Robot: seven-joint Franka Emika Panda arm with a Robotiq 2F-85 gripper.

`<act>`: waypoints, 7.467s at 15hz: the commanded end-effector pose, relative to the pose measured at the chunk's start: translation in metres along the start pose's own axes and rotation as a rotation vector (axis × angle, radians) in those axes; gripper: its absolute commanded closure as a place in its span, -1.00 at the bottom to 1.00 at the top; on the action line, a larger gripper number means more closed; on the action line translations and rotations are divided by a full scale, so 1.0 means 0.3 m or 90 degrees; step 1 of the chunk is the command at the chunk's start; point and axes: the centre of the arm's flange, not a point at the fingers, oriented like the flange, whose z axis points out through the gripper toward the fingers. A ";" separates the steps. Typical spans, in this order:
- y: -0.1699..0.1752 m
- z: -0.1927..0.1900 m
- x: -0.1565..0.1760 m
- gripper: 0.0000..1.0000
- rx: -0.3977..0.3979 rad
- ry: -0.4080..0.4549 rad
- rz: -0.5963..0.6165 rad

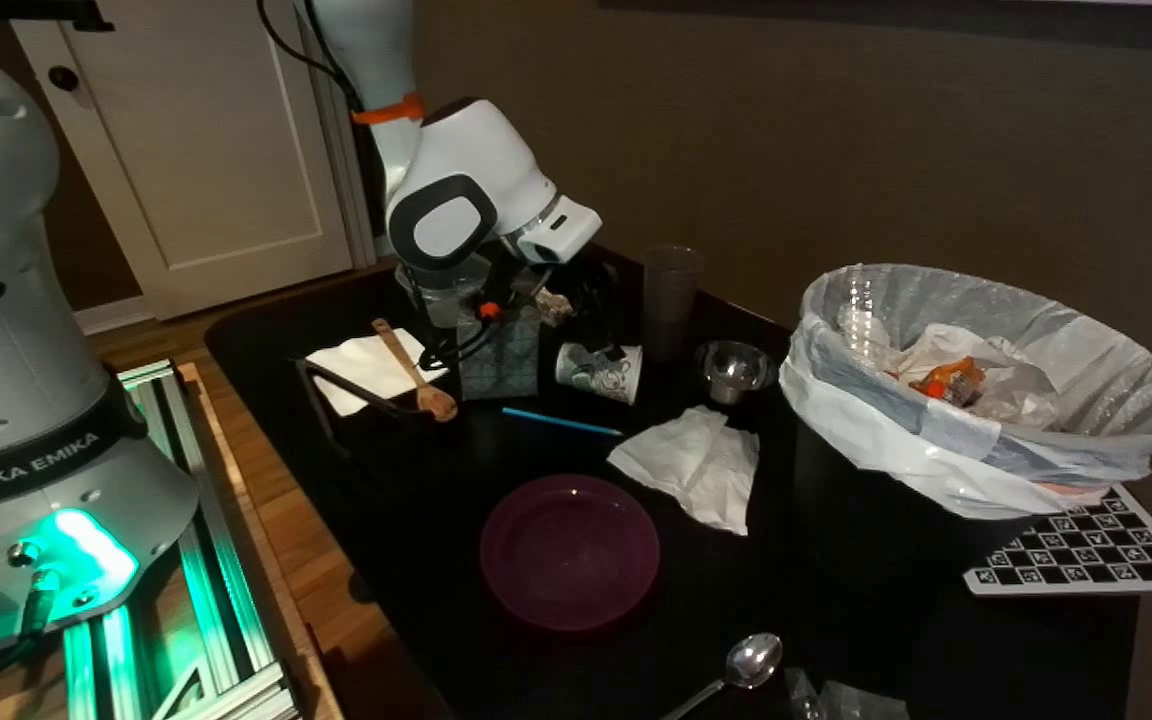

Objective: Set the cup straight

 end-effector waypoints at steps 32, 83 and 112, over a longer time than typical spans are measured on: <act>0.364 0.270 0.457 -1.00 -0.107 -0.588 0.311; 0.183 0.036 0.160 0.50 0.002 -0.064 -0.005; 0.151 -0.320 0.482 -1.00 -0.015 -0.231 -0.053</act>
